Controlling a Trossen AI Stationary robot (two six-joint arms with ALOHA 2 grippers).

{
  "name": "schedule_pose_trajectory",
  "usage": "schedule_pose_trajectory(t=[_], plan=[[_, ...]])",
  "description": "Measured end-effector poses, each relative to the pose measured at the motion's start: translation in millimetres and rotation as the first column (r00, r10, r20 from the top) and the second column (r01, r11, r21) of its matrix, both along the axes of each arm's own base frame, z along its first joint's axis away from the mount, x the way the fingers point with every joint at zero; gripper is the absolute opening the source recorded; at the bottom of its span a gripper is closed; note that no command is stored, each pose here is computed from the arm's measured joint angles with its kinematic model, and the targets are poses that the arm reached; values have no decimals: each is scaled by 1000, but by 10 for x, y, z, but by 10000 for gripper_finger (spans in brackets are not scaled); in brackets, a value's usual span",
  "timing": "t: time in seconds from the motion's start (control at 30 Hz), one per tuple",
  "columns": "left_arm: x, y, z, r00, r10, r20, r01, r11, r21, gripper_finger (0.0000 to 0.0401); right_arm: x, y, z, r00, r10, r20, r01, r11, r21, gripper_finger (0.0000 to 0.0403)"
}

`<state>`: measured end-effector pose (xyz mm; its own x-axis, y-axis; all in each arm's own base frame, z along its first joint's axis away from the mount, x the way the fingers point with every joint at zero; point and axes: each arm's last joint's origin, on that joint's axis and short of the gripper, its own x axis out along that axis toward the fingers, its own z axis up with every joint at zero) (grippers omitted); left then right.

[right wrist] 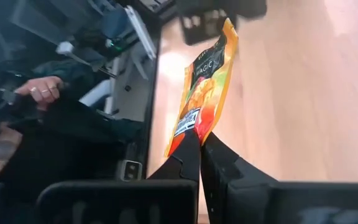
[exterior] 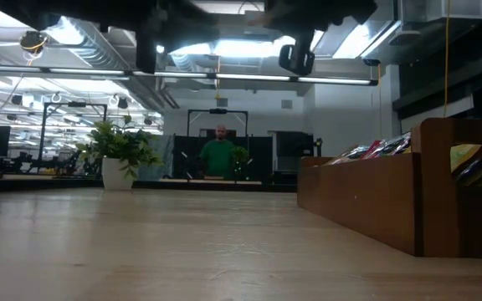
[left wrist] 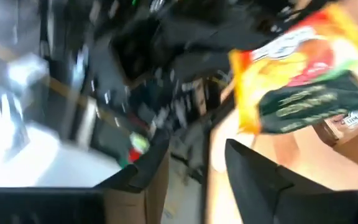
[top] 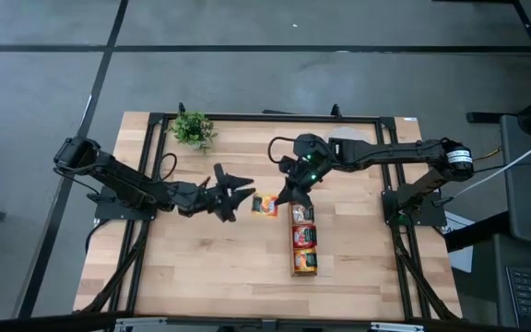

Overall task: Pick & Place Tea
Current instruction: Put the yellow tea bag into the right section of the wooden organizer

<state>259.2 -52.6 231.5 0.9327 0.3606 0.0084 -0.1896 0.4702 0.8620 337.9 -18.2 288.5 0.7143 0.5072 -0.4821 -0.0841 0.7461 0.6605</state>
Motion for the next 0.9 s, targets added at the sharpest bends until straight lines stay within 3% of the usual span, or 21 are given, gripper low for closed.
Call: schedule_pose_trajectory(t=[0.13,0.23,0.37,0.47,0.67,0.73,0.9], plan=[[-5,52,-68,995,98,17,-93,975,-204,177,-39,-11,-53,998,-28,-53,25,998,-64,3],[-4,110,-164,992,127,-5,-119,920,-374,191,-94,-16,-87,991,-80,-108,64,988,-143,2],[14,203,-264,998,56,-25,-60,787,-614,204,-162,36,-86,979,-146,-139,104,957,-270,2],[37,298,-274,1000,9,2,-5,673,-739,210,-197,121,-34,977,-178,-117,130,933,-336,2],[77,510,-212,993,-5,116,105,460,-882,214,-235,345,-18,959,-268,-88,192,849,-491,2],[83,559,-197,990,-26,139,138,406,-904,213,-242,423,-12,952,-299,-65,219,814,-538,2],[83,633,-194,988,-39,150,154,348,-925,214,-261,553,7,933,-360,-8,280,738,-614,2]])
